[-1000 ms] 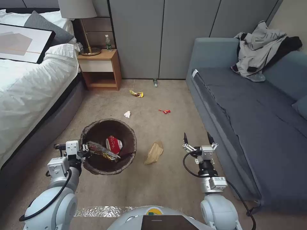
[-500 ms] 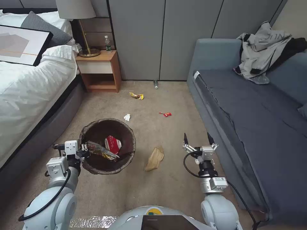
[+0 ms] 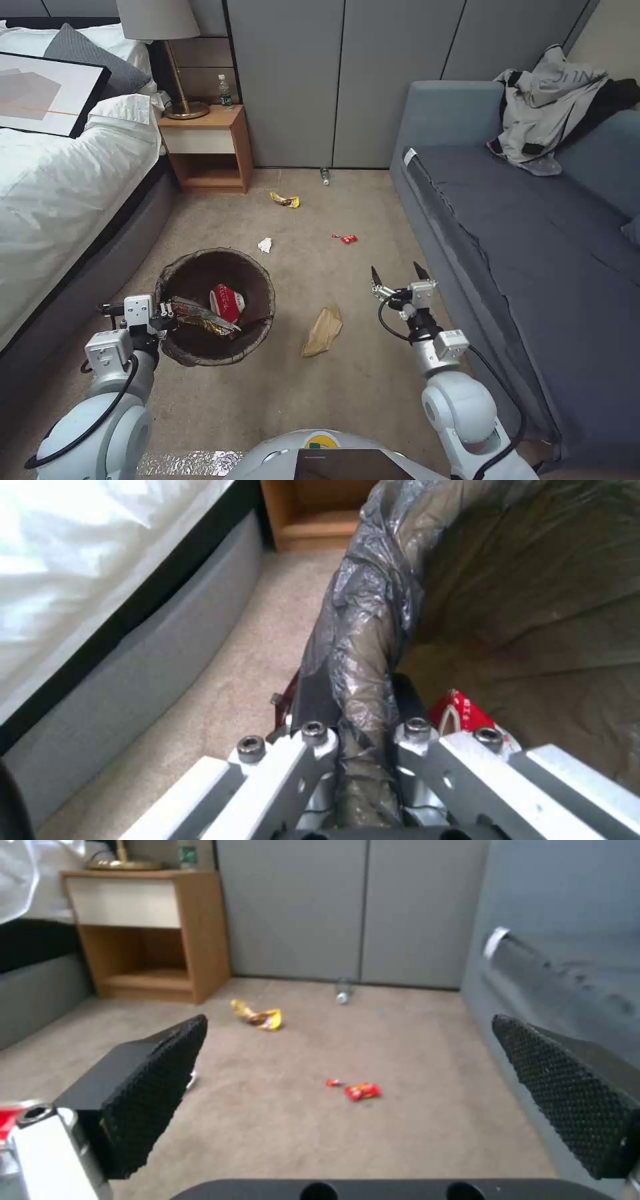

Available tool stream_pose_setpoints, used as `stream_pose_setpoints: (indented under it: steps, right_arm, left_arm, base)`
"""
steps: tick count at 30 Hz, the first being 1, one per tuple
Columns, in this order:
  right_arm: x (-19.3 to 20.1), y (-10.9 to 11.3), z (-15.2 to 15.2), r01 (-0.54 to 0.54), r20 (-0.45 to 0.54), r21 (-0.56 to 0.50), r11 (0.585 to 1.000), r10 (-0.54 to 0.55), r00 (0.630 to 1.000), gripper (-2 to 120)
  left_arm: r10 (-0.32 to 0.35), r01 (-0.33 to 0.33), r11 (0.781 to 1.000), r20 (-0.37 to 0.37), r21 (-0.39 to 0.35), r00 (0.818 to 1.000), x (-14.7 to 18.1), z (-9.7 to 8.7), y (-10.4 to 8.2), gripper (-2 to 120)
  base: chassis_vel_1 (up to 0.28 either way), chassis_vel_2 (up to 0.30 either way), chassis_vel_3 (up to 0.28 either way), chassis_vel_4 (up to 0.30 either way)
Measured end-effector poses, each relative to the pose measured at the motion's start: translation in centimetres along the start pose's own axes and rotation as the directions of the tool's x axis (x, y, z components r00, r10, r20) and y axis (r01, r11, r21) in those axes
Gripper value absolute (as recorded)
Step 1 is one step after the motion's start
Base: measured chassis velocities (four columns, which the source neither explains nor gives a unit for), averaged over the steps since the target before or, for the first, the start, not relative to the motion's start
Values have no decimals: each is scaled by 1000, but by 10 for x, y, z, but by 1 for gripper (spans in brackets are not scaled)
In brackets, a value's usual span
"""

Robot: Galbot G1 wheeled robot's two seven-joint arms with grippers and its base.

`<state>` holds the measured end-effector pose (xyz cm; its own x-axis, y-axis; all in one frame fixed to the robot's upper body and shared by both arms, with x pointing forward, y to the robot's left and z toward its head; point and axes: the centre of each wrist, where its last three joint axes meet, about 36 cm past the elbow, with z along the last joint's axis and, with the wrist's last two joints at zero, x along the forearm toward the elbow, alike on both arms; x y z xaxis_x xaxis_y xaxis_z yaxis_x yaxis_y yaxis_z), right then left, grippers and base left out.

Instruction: Pick up the trash bin, then pick up the garbage from the floor and place it into the trash bin.

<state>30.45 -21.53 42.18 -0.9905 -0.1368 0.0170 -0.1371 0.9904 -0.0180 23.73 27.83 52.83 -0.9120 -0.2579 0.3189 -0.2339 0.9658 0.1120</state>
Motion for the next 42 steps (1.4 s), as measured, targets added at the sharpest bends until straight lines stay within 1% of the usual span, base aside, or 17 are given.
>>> stream_pose_setpoints:
  steps: [5,8,10,11,14,17,20,21,24,25,29,31,35,37,39,42]
  right_arm:
    - [-15,9,9,33,-34,-21,999,-33,999,100]
    - [-33,23,19,72,-86,-65,995,-77,993,100]
    - [-34,24,20,75,-91,-68,995,-81,993,100]
    - [-43,30,26,91,-115,-80,993,-100,988,100]
    - [-56,39,37,114,-152,-88,990,-127,980,100]
    - [-65,44,43,121,-176,-95,988,-137,975,100]
    - [-73,51,50,130,-223,-132,983,-157,962,100]
    - [-73,51,50,130,-223,-132,983,-157,962,100]
    - [-76,58,57,134,-274,-171,976,-178,945,100]
    - [-76,58,57,134,-274,-171,976,-178,945,100]
    - [-78,65,69,135,-326,-192,972,-192,926,100]
    - [-78,66,71,133,-334,-193,972,-192,923,100]
    - [-83,73,84,106,-398,-199,974,-179,900,100]
    - [-84,74,86,102,-406,-198,975,-176,897,100]
    - [-86,76,96,85,-438,-189,978,-162,884,100]
    - [-87,76,104,76,-460,-182,980,-153,875,100]
  left_arm:
    - [-11,11,1000,-2,2,1000,1,0,6,3]
    - [-16,16,1000,0,6,1000,1,-2,10,3]
    - [-16,16,1000,0,7,1000,1,-2,11,3]
    - [-17,17,1000,-1,9,1000,1,-2,11,3]
    - [-16,16,1000,-3,10,1000,1,-2,10,3]
    - [-15,16,1000,-4,9,1000,1,-2,10,3]
    - [-15,16,1000,-6,8,1000,1,-1,10,3]
    - [-15,16,1000,-6,8,1000,1,-1,10,3]
    - [-16,16,1000,-9,8,1000,2,-1,10,3]
    - [-16,16,1000,-9,8,1000,2,-1,10,3]
    - [-16,16,1000,-10,9,1000,2,-1,10,3]
    - [-16,16,1000,-10,9,1000,2,-1,10,3]
    - [-11,12,1000,-11,10,1000,2,0,9,3]
    - [-11,11,1000,-11,10,1000,2,0,9,3]
    - [-8,8,1000,-12,10,1000,2,0,9,3]
    - [-7,7,1000,-12,10,1000,2,0,8,3]
  base:
    - [0,0,0,0]
    - [0,0,0,0]
    - [0,0,0,0]
    - [0,0,0,0]
    - [0,0,0,0]
    - [0,0,0,0]
    - [0,0,0,0]
    - [0,0,0,0]
    - [0,0,0,0]
    - [0,0,0,0]
    - [0,0,0,0]
    - [0,0,0,0]
    - [0,0,0,0]
    - [0,0,0,0]
    - [0,0,0,0]
    - [0,0,0,0]
